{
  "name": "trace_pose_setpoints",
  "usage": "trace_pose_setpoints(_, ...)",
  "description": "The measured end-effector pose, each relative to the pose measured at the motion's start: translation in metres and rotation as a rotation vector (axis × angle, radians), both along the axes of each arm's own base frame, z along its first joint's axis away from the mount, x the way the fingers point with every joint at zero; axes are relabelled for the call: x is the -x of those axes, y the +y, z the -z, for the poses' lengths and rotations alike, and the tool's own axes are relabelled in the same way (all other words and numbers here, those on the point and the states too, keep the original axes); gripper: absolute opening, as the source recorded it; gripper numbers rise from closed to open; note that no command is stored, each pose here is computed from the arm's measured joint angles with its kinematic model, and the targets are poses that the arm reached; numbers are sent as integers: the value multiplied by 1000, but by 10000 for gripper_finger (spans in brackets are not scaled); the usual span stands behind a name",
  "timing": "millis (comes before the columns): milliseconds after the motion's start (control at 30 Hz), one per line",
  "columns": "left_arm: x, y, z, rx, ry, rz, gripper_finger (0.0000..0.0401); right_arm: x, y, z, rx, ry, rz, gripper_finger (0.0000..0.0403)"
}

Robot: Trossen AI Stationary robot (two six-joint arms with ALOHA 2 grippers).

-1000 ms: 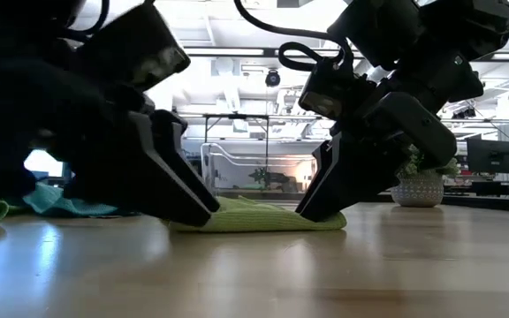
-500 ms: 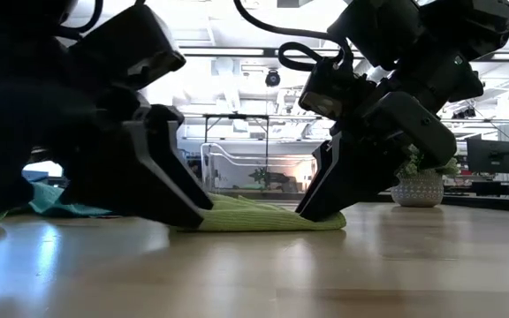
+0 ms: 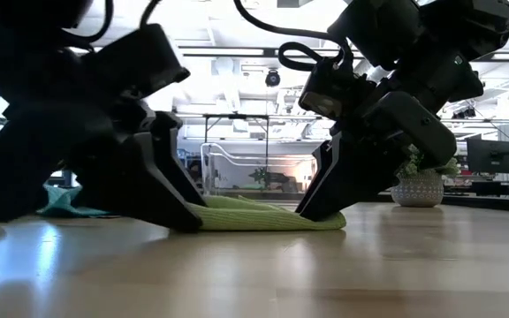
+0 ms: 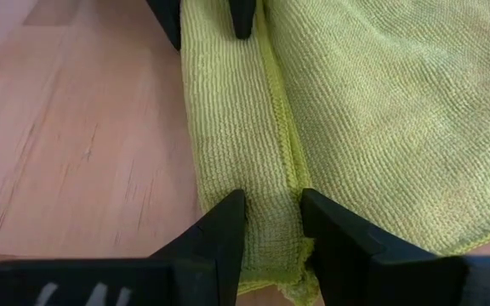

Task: Roll microfiber towels into tight, uniform cylinder then place into a basket
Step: Roll the light green microfiber cloth

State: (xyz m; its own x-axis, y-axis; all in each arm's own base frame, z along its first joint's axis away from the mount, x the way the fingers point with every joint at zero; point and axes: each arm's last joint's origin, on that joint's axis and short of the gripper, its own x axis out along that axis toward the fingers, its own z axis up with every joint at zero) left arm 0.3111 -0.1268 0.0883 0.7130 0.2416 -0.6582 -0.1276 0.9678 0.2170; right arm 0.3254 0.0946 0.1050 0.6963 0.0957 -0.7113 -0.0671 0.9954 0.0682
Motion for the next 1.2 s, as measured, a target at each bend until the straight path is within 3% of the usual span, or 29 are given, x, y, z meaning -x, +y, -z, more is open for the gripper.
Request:
trace_pose_setpoints(267, 2, -2, 2, 125, -6, -66, 145, 4, -1, -13, 3, -5, -5, 114)
trace_pose_setpoints(567, 2, -2, 2, 127, -9, -75, 145, 14, 10, -39, -32, -33, -78, 114)
trace_pose_setpoints(733, 1, -3, 2, 133, -23, -75, 145, 16, 21, -28, 126, -33, -111, 115)
trace_pose_setpoints(1067, 1, -3, 2, 136, -27, -74, 145, 14, 27, -27, 141, -78, -163, 182)
trace_pose_setpoints(1200, 1, -3, 2, 136, -26, -73, 145, 14, 29, -32, 101, -98, -199, 186)
